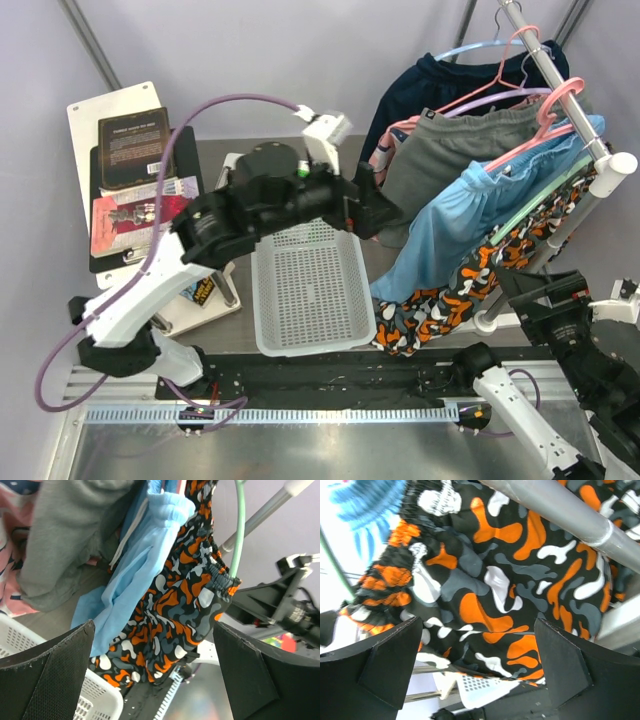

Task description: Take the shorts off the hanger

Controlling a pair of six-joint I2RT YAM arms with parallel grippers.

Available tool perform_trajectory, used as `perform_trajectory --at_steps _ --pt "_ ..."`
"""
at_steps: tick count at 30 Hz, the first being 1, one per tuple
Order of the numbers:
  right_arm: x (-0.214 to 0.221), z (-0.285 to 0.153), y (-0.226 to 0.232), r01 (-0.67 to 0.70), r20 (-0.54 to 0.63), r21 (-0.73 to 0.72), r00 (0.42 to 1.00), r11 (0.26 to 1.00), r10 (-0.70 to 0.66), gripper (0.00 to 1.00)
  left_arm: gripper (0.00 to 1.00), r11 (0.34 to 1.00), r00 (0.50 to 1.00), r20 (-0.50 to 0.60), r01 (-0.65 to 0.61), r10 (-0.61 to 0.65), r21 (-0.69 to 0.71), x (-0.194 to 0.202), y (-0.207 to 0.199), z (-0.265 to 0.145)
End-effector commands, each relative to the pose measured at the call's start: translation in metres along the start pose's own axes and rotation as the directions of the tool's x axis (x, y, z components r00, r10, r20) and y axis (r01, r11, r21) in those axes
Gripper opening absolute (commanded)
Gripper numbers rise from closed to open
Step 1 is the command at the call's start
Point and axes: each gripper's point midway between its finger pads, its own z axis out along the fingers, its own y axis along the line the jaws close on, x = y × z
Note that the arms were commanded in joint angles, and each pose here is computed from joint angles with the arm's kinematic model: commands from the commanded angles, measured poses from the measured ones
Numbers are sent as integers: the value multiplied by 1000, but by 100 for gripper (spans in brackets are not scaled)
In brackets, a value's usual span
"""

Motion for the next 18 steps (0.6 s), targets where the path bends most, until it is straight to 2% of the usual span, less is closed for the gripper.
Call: perform_trajectory --at_steps 1,5,7,10,12,13,18 --pt "-18 -13 15 -60 80 -142 994 988 72 100 100 986 989 -6 -151 151 -75 -7 -4 14" --pt "-33 -25 11 -84 117 -201 987 976 109 100 100 977 977 -10 -212 213 36 4 -34 40" --pt "-41 -30 13 -79 116 -215 988 973 106 100 100 947 948 -13 -317 318 52 17 -56 52" --pt "-58 -33 23 -76 156 -223 981 972 112 100 100 925 927 -51 -365 371 107 37 -76 71" --pt "-64 -36 37 -32 162 -245 984 969 73 100 100 915 918 -67 -380 392 137 46 -84 81" --pt "-63 -28 47 -2 153 -221 987 975 37 100 100 899 910 -39 -400 413 178 43 -99 79" --pt "-76 -23 67 63 175 -168 984 984 -33 98 98 861 890 -32 -431 455 269 67 -118 101"
